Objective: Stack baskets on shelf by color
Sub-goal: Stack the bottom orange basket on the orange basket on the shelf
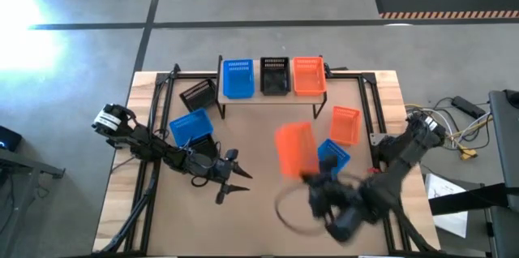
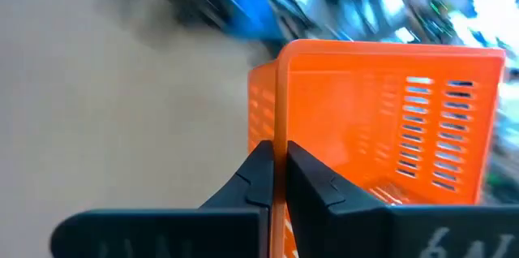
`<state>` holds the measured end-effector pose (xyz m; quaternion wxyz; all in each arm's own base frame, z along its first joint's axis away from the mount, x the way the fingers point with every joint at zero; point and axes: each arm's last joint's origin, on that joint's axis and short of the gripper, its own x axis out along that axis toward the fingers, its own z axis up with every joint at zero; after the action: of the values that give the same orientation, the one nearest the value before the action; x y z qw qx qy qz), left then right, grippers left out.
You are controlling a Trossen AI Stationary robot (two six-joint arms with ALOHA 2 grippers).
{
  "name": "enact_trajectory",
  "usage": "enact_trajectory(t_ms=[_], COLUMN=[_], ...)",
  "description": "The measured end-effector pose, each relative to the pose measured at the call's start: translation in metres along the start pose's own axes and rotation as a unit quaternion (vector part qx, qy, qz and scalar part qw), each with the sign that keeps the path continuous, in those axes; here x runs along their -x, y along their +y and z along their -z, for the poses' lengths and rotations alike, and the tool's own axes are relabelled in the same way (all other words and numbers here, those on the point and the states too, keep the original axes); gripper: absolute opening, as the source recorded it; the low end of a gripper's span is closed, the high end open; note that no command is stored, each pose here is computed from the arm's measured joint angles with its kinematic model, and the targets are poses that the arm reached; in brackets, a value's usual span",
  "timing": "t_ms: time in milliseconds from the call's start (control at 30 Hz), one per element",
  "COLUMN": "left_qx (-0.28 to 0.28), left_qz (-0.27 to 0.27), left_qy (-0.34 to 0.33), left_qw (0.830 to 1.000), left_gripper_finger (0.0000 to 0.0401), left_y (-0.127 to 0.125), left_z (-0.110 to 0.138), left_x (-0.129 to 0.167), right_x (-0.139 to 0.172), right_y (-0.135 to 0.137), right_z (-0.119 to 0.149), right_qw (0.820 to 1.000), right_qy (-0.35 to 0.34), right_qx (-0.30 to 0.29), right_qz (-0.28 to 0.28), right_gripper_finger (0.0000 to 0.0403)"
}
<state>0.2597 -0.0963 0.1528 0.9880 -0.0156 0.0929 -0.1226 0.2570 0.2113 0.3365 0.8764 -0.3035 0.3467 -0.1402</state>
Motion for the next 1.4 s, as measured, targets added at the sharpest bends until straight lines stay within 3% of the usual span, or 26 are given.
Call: enact_trajectory(t_ms=[200, 400, 567, 700, 933, 1200, 1400], left_qx=[0.001, 0.005, 0.006, 0.006, -0.019, -0.016, -0.016], left_qz=[0.004, 0.007, 0.008, 0.008, 0.005, 0.009, 0.009], left_qy=[-0.051, -0.095, -0.107, -0.11, -0.109, -0.109, -0.109], left_qw=[0.999, 0.995, 0.994, 0.994, 0.994, 0.994, 0.994], left_gripper_finger=[0.0176, 0.0176, 0.0176, 0.0176, 0.0176, 0.0176, 0.0176], left_y=[-0.001, -0.001, -0.002, -0.002, -0.002, -0.004, -0.004], left_z=[-0.01, -0.019, -0.025, -0.027, -0.027, -0.026, -0.026], left_x=[0.0, 0.002, 0.002, 0.002, 0.001, 0.002, 0.002], right_x=[-0.047, -0.095, -0.113, -0.124, -0.139, -0.144, -0.148], right_y=[-0.105, -0.209, -0.269, -0.281, -0.268, -0.266, -0.271], right_z=[0.004, 0.03, 0.066, 0.084, 0.094, 0.096, 0.094], right_qw=[0.985, 0.975, 0.967, 0.962, 0.954, 0.954, 0.96], right_qy=[0.146, 0.213, 0.247, 0.248, 0.269, 0.274, 0.267], right_qx=[0.062, 0.045, -0.005, -0.035, -0.025, -0.025, -0.028], right_qz=[0.068, -0.045, -0.065, -0.111, -0.131, -0.123, -0.073], right_gripper_finger=[0.0013, 0.0013, 0.0013, 0.0013, 0.0013, 0.0013, 0.0013])
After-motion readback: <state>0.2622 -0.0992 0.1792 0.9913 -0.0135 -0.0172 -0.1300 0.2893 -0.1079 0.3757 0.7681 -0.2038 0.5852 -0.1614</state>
